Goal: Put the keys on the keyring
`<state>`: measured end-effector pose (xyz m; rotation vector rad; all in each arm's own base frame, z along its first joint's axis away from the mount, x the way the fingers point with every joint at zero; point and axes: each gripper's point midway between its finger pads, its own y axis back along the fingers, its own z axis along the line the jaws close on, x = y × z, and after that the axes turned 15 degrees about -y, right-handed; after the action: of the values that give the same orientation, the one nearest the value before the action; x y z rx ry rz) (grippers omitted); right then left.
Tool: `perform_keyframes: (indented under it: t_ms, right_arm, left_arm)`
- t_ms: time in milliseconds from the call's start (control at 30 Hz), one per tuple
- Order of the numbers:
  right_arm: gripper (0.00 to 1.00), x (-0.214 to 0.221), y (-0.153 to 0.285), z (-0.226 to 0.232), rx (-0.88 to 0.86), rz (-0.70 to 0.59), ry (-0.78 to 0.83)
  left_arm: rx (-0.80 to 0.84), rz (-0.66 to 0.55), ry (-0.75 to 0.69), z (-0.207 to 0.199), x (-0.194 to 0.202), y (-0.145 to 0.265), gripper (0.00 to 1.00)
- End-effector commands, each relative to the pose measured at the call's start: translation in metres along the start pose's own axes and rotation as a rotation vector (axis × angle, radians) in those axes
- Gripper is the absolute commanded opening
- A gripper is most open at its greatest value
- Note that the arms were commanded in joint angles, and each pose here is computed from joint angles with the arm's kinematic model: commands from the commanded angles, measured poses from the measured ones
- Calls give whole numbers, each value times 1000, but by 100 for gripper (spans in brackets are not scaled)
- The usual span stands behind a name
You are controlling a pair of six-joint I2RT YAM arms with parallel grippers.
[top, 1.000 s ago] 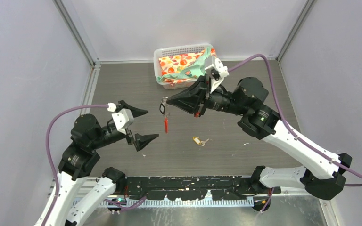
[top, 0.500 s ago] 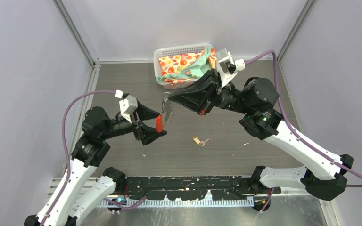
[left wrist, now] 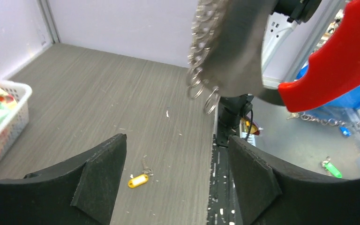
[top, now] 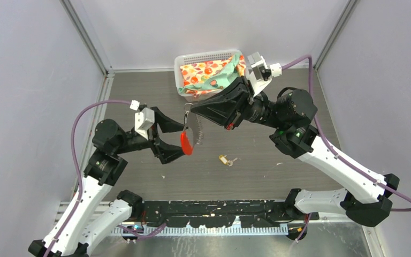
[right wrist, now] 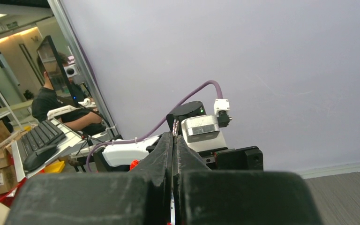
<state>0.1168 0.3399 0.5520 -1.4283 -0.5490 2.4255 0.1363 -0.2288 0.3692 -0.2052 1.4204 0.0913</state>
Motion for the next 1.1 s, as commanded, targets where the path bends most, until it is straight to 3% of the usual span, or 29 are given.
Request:
perform_keyframes:
  t_ms: [0,133,200,300,533,633,800,933,1067]
  right_arm:
    - [1,-35,-1,19,-26,-121,28]
    - [1,-43,1,-5,97,-181,10]
    - [1,-45,1,-19,165,-200,-7]
    - [1,-44,-1,-29,199,-210,-21]
    - [1,-52,-6,-49,297,-249,-90]
    - [1,-52,-7,-53,330,-251,-120]
    - [1,-52,-3,-60,375,-253,-140]
    - [1,-50,-3,-59,379,-241,-155]
    - [1,-50,-1,-56,373,-240,-152]
  left_arm:
    - [73,-55,-309,-11,-18,6,84]
    - [-63,8,-790,11,12,23,88]
    - [-122,27,-1106,22,16,32,86]
    - [-200,21,-1396,35,15,35,85]
    - [-55,-52,-2140,23,51,16,84]
    - [-18,-106,-2307,22,50,5,85]
    - [-31,-107,-2463,34,33,-6,84]
    - [-52,-81,-2493,44,23,-10,76]
    - [-119,-109,-2410,42,8,-6,62]
